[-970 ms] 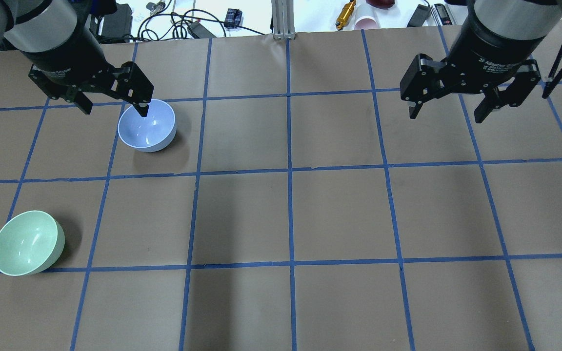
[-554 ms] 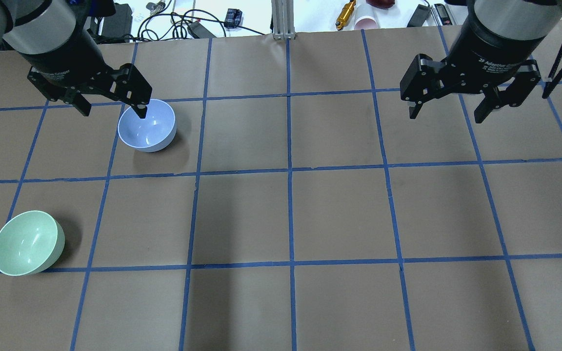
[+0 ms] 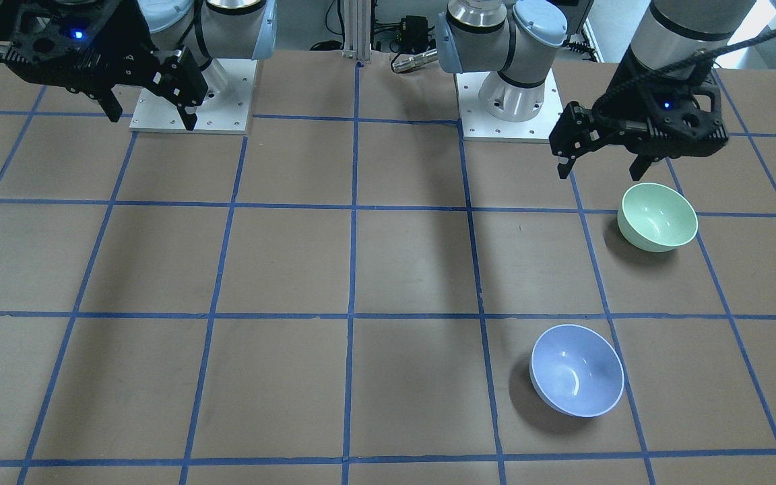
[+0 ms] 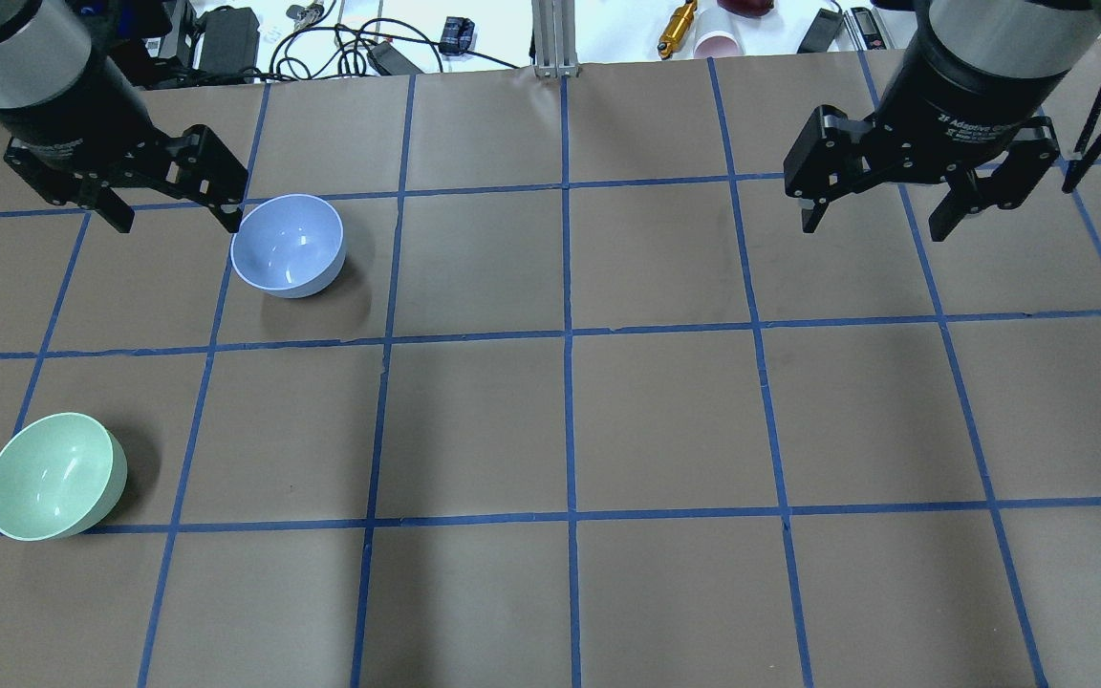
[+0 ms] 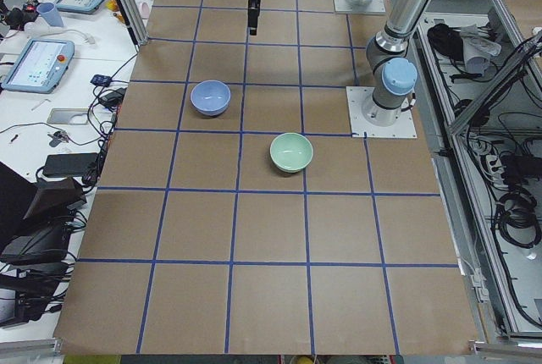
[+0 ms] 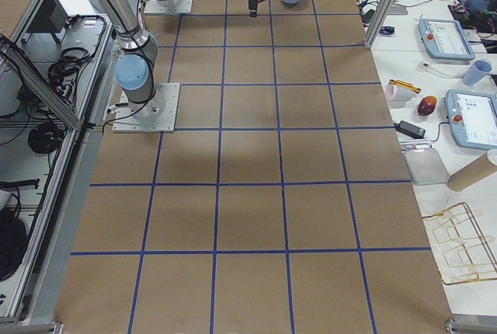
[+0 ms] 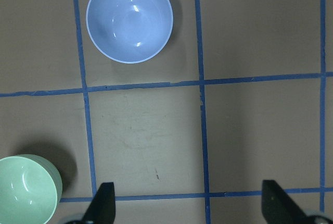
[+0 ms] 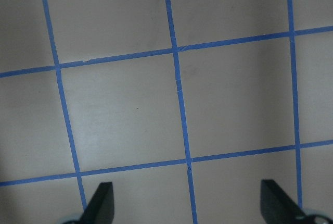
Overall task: Stack green bowl on blue bowl
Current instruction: 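Move the left gripper toward the light green bowl nearer the robot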
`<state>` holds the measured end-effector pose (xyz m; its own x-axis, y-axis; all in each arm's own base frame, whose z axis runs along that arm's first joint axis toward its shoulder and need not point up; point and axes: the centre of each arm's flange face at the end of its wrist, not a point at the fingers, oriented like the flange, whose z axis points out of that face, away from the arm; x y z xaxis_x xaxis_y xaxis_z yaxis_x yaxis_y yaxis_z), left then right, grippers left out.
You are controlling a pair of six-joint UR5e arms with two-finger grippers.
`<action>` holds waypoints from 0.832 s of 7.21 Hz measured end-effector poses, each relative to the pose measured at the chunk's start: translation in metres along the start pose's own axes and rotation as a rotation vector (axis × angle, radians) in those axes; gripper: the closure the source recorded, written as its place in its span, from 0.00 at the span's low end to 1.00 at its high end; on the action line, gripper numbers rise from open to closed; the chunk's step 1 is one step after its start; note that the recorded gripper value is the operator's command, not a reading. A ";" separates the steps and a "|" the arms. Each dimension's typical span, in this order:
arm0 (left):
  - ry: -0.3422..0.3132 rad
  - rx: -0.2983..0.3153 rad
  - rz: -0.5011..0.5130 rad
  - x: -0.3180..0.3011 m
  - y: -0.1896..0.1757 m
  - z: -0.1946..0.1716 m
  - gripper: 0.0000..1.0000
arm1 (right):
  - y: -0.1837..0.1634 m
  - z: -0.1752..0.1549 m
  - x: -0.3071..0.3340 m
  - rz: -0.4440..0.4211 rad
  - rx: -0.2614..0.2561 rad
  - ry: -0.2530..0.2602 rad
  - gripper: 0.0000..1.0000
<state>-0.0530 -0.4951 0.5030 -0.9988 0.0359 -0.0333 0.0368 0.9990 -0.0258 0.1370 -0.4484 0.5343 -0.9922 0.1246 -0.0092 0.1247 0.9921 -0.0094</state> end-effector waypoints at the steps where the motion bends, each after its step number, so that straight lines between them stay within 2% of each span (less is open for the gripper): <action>1: 0.003 -0.022 0.009 -0.031 0.000 0.011 0.00 | 0.000 0.000 0.000 0.000 0.000 0.000 0.00; 3: 0.017 -0.055 0.012 -0.092 0.006 0.030 0.06 | 0.000 0.000 0.000 0.000 0.000 0.000 0.00; 6: 0.062 -0.093 0.051 -0.190 0.030 0.066 0.06 | 0.000 0.000 0.000 0.000 -0.001 0.000 0.00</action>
<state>0.1398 -0.4739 0.4429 -0.9959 0.0855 0.0301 0.0874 0.9939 0.0668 0.1370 -0.4484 0.5340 -0.9922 0.1247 -0.0091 0.1248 0.9921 -0.0087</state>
